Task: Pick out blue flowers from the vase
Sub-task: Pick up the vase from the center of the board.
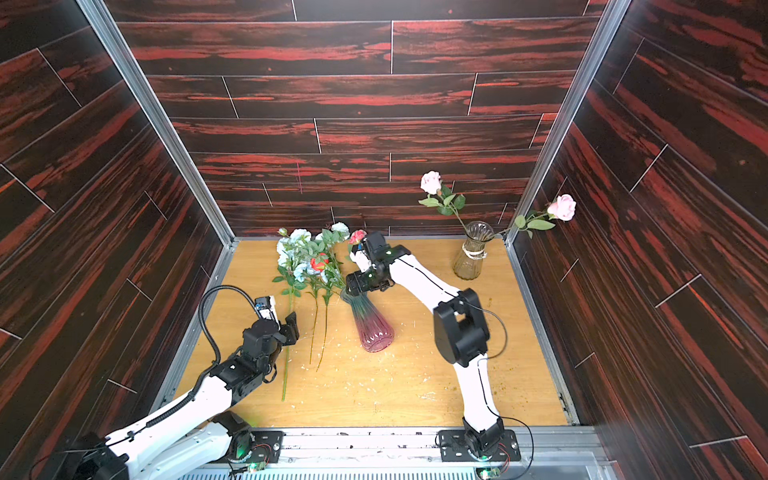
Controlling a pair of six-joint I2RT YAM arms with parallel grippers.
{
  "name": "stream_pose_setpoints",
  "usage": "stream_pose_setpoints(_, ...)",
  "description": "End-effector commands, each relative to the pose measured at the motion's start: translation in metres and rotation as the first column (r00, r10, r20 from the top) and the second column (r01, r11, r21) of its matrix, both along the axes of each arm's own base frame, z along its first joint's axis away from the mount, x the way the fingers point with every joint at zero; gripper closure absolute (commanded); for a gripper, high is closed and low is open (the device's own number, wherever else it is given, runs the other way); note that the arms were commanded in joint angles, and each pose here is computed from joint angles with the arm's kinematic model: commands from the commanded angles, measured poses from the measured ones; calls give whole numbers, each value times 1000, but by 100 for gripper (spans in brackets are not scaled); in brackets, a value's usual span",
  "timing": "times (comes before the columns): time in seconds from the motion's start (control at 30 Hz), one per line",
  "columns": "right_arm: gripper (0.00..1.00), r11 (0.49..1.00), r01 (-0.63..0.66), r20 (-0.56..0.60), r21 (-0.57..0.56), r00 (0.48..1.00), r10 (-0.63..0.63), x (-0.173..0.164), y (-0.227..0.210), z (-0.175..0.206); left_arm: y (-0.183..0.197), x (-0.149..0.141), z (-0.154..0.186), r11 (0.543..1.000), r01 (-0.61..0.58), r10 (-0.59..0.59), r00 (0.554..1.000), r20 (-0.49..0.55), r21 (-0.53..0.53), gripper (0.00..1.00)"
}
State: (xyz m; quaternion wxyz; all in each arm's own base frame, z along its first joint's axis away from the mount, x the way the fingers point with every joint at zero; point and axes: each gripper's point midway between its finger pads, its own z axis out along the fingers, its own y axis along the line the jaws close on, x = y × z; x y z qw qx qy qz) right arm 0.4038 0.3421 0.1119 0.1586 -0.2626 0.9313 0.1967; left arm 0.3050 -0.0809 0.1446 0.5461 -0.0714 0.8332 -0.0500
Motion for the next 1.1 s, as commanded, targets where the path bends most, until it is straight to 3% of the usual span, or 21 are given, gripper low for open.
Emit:
stream_pose_setpoints(0.0,13,980,-7,-91,-201,996,-11,-17,-21,-32,-8,6,28,996,27,-17,993,113,-87,36)
stream_pose_setpoints(0.27,13,940,-31,-150,-340,988,-21,-25,-10,-68,-9,3,28,994,45,-33,991,128,-97,35)
stream_pose_setpoints(0.5,29,934,-20,-167,-358,985,-43,-25,-4,-90,-9,1,29,994,50,-36,990,137,-100,35)
stream_pose_setpoints(0.67,46,954,24,-120,-300,991,-62,-25,-1,-90,-7,0,29,993,48,-33,989,143,-104,36)
stream_pose_setpoints(0.8,63,979,71,-31,-189,996,-78,-19,5,-74,-7,0,29,993,48,-33,989,143,-104,36)
stream_pose_setpoints(1.07,85,991,136,180,-4,975,-133,-11,2,-33,-9,1,29,993,51,-36,990,138,-104,36)
